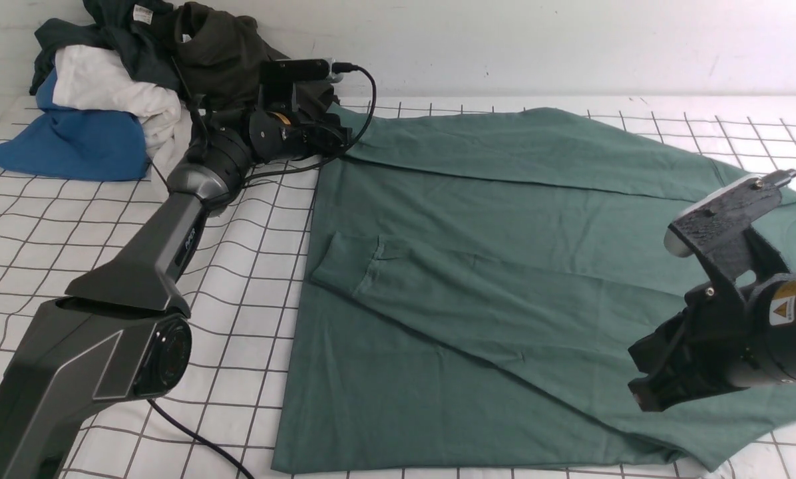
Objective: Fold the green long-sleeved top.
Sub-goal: Use the left arm to clamp the cuff farthest from it, then use the left arm to drag and drop the cuff onto the cuff closest to the left arm
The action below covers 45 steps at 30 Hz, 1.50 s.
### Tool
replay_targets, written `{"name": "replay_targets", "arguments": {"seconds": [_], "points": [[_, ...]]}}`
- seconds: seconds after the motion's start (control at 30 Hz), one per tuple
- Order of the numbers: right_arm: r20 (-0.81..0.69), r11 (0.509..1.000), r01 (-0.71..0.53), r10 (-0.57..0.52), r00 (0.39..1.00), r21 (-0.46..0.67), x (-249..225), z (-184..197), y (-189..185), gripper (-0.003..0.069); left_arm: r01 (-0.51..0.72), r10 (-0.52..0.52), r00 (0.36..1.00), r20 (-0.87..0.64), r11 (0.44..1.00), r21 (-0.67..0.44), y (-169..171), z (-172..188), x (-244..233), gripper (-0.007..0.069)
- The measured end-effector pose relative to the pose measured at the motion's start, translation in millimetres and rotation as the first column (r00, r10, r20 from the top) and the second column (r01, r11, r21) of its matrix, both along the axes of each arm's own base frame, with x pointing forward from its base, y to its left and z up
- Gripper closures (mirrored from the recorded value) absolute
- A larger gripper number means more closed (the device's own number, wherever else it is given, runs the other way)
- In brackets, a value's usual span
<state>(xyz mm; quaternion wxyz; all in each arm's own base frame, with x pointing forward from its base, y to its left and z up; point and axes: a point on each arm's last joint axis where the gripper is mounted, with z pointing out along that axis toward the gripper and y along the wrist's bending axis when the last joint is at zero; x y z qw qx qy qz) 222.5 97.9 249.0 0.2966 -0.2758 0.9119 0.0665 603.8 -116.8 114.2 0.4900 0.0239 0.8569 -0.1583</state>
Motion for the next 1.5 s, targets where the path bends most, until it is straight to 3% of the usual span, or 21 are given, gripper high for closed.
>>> {"name": "replay_targets", "arguments": {"seconds": [0.03,0.07,0.1,0.13,0.2,0.43,0.6,0.9,1.03,1.2,1.27,1.43,1.5], "points": [[0.002,1.0,0.0,0.0,1.0,0.001,0,0,0,0.0669,-0.001,0.001,1.0,0.0,1.0,-0.007,0,-2,0,0.03],[0.002,1.0,0.0,0.0,1.0,0.001,0,0,0,0.0669,-0.002,0.003,1.0,0.005,1.0,-0.013,0,-3,0,0.0337],[0.003,1.0,0.0,0.0,1.0,0.001,0,0,0,0.0669,-0.007,0.007,1.0,0.002,0.999,-0.035,1,-5,1,0.0466],[0.003,1.0,0.0,0.0,1.0,0.001,0,0,0,0.0669,-0.008,0.008,1.0,0.001,0.999,-0.053,1,-5,1,0.0533],[-0.001,1.0,0.0,0.0,1.0,0.0,0,0,0,0.0669,-0.002,0.002,1.0,0.001,0.998,-0.07,0,-5,1,0.0593],[-0.016,1.0,-0.003,0.003,1.0,-0.007,-1,-1,0,0.0669,0.082,-0.082,0.996,-0.022,0.997,-0.006,-2,16,-4,0.0602],[-0.025,1.0,-0.004,0.004,1.0,-0.009,-2,-1,-1,0.0669,0.195,-0.192,0.978,-0.087,0.98,0.031,-5,84,-23,0.0602],[-0.005,0.998,-0.027,0.026,1.0,-0.058,-2,-1,-3,0.0669,0.38,-0.345,0.889,-0.302,0.923,0.062,-18,155,-73,0.0602],[0.018,0.993,-0.035,0.038,0.999,-0.109,-7,6,-9,0.0669,0.399,-0.361,0.888,-0.285,0.913,0.086,-43,178,-88,0.0602],[0.044,0.99,0.049,-0.044,0.998,-0.131,-27,27,-25,0.0669,0.409,-0.354,0.895,-0.272,0.894,0.181,-88,204,-116,0.0602],[0.063,0.983,0.103,-0.094,0.994,-0.153,-41,38,-36,0.0669,0.407,-0.358,0.905,-0.23,0.885,0.225,-104,232,-138,0.0602],[0.157,0.973,0.181,-0.159,0.975,-0.14,-61,58,-50,0.0669,0.409,-0.362,0.909,-0.208,0.871,0.27,-111,279,-178,0.0602],[0.214,0.972,0.205,-0.177,0.961,-0.115,-69,68,-56,0.0669,0.423,-0.341,0.891,-0.299,0.862,0.28,-109,266,-187,0.0602]]}}
